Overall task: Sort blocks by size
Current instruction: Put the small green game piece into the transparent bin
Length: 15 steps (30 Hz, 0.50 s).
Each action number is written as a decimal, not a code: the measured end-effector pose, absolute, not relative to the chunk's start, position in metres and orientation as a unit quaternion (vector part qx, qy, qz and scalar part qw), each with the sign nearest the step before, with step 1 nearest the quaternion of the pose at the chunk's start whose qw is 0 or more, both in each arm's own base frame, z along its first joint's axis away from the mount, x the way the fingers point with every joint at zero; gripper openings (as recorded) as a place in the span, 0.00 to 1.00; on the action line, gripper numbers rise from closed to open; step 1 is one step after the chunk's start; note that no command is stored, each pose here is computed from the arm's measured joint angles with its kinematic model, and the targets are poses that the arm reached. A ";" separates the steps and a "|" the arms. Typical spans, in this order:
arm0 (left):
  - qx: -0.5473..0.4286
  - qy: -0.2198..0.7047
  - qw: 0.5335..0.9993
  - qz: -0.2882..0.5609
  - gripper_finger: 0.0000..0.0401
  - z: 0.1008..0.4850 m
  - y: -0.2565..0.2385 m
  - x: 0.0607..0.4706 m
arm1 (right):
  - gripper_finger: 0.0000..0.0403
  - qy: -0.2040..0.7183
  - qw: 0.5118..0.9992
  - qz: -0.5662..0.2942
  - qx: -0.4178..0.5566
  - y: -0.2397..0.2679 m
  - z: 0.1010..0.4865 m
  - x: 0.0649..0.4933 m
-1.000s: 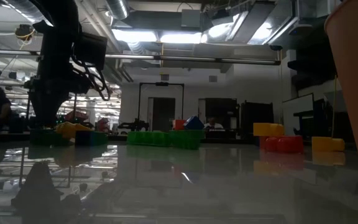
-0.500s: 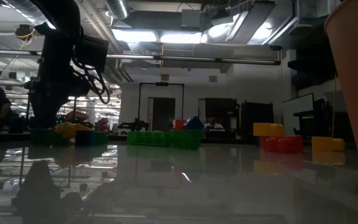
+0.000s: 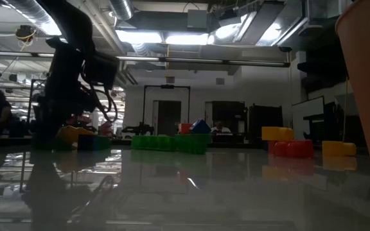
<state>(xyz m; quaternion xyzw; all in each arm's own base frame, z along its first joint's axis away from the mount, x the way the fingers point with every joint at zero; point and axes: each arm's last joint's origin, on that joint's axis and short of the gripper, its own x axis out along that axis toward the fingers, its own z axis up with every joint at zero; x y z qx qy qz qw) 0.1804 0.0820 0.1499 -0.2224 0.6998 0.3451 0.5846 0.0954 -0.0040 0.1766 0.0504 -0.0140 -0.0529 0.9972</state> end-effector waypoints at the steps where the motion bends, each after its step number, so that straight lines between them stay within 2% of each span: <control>1: -0.220 0.703 0.584 0.342 0.39 0.149 0.082 0.181 | 0.60 -0.014 0.997 -0.053 0.050 -0.004 0.177 0.095; 5: -0.217 0.712 0.576 0.339 0.36 0.147 0.082 0.180 | 0.60 -0.014 0.997 -0.053 0.050 -0.004 0.177 0.095; 11: -0.214 0.718 0.571 0.336 0.18 0.148 0.081 0.178 | 0.60 -0.014 0.997 -0.053 0.050 -0.004 0.177 0.095; 15: -0.216 0.724 0.563 0.337 0.18 0.149 0.080 0.176 | 0.60 -0.014 0.997 -0.053 0.050 -0.004 0.177 0.095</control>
